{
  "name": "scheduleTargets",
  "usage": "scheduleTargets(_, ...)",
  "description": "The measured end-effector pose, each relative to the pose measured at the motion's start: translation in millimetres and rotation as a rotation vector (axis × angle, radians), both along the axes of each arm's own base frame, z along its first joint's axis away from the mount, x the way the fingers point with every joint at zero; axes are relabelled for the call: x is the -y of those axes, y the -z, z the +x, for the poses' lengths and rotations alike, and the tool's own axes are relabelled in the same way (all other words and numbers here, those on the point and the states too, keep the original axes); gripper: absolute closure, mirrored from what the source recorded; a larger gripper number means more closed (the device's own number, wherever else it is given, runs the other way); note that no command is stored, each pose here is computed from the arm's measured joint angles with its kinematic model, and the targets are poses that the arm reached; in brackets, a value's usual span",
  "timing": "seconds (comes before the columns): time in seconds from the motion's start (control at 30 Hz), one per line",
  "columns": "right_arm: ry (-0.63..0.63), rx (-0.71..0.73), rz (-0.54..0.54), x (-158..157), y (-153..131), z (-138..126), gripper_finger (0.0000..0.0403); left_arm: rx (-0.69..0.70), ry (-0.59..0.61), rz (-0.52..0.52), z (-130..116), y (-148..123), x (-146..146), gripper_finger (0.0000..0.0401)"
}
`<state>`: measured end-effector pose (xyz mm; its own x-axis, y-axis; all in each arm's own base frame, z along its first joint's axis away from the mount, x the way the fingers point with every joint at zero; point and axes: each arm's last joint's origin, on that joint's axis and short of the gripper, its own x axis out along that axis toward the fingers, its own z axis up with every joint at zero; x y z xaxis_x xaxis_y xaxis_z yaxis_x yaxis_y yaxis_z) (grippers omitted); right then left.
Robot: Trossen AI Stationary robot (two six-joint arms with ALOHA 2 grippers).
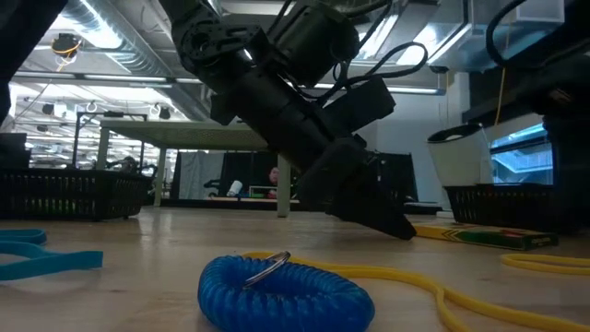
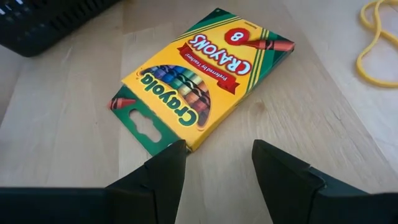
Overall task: Pick & Place Office Desk Supplies
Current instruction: Put the yellow crayon box into the right black bin
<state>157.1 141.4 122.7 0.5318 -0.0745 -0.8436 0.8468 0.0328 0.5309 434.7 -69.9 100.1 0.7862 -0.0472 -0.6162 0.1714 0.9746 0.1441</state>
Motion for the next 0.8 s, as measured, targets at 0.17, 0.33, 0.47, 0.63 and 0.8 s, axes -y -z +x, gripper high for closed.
scheduleTargets(0.17,-0.016,0.037,-0.011,5,4,3,0.016,0.004,0.016,-0.013,0,0,1,0.0217)
scheduleTargets(0.33,-0.052,0.028,-0.057,11,5,8,0.016,0.003,0.041,-0.032,0,0,3,0.0217)
scheduleTargets(0.47,-0.081,0.02,-0.081,15,5,12,0.016,0.003,0.042,-0.041,0,0,3,0.0217)
scheduleTargets(0.63,-0.108,-0.001,-0.084,20,5,16,0.016,0.005,0.034,-0.061,1,3,3,0.0217)
scheduleTargets(0.8,-0.122,0.007,-0.101,23,5,19,0.016,0.028,0.037,-0.07,3,5,4,0.0217)
